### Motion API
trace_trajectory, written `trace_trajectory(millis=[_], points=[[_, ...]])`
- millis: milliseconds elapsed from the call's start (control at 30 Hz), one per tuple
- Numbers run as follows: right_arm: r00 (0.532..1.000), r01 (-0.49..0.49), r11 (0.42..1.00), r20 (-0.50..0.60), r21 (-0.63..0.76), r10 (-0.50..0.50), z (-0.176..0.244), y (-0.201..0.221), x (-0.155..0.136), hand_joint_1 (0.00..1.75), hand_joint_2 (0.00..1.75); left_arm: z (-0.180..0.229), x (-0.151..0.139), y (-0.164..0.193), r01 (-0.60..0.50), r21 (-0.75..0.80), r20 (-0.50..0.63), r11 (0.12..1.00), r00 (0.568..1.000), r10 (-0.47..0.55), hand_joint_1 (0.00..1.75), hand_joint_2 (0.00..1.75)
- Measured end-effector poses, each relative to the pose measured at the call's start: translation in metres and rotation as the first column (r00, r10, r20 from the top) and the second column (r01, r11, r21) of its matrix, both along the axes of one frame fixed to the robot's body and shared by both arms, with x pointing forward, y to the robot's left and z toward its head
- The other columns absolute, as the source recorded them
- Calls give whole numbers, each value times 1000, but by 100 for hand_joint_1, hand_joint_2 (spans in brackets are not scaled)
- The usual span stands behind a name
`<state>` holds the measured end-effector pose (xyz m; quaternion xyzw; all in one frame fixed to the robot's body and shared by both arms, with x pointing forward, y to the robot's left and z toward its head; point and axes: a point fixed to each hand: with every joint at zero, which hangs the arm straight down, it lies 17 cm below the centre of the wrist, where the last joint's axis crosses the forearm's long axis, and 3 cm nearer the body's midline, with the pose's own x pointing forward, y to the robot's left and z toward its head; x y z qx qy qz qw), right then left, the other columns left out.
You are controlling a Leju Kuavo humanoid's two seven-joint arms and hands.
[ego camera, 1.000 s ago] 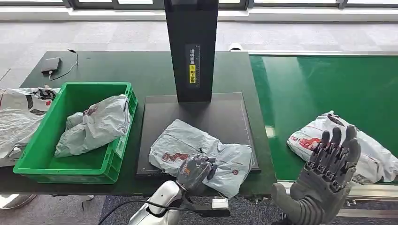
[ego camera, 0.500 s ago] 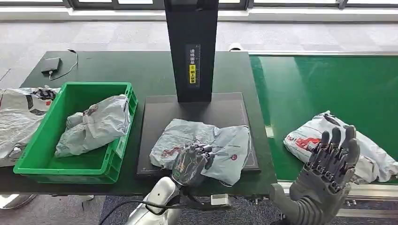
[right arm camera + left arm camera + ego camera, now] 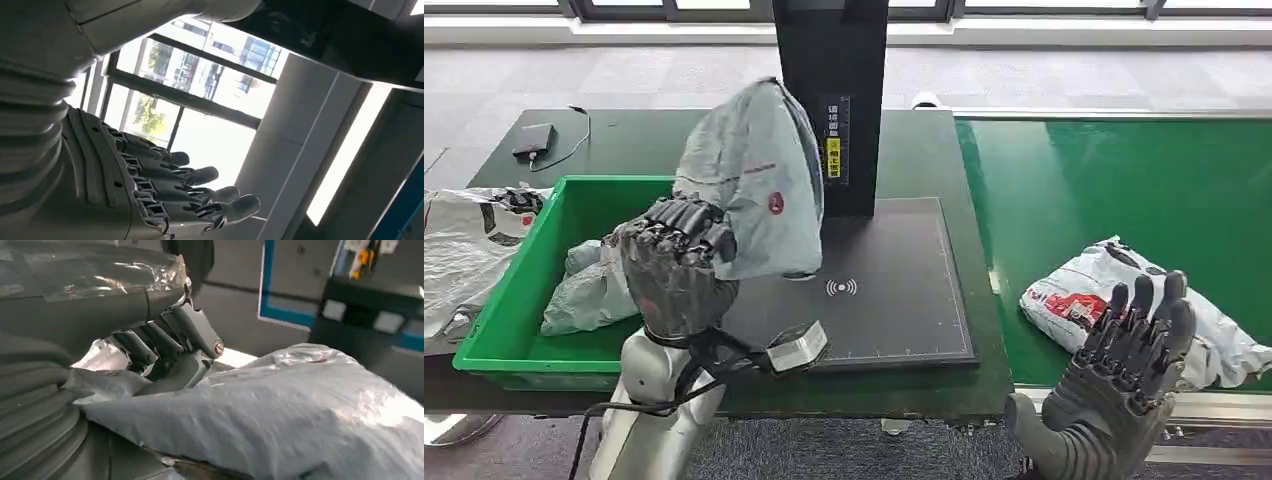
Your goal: Moved the parcel from conveyor to table for the left to box.
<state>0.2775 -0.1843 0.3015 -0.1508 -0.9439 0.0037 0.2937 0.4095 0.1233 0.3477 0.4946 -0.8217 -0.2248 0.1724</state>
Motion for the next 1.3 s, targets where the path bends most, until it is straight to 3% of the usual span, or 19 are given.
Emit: trace_trajectory(millis=[133,300,433,533,600,733,900,1033,1200,1300], points=[[1000,-3,1000,-9,9,3,-2,-2,0,0,175,38,16,36,-36,-65,66,997,997,40,175,175],[998,-2,1000,-59,16,3,-15,-6,-11,0,175,92,52,116,-55,-191,132,980,988,81,175,175],[993,-45,999,-107,22,47,-24,-11,-25,0,175,119,71,196,-154,-257,111,954,976,188,175,175],[988,-88,996,-123,21,90,-26,-9,-32,0,175,118,85,249,-273,-243,48,931,955,293,175,175],[983,-128,992,-129,19,129,-26,-5,-33,0,175,109,90,279,-376,-207,20,903,922,388,175,175],[970,-201,980,-140,12,200,-27,3,-32,0,175,50,108,336,-552,-110,-112,826,833,542,175,175],[964,-225,974,-146,-17,221,-28,1,-29,0,175,-46,122,365,-659,51,-296,750,707,642,175,175],[967,-213,977,-145,-22,207,-28,-3,-26,0,175,-87,123,369,-662,101,-370,742,668,646,175,175],[970,-203,979,-142,-21,198,-27,-6,-25,0,175,-106,123,372,-662,116,-404,740,649,644,175,175],[968,-214,976,-144,-28,208,-27,-4,-25,0,175,-120,124,375,-672,159,-442,723,606,661,175,175]])
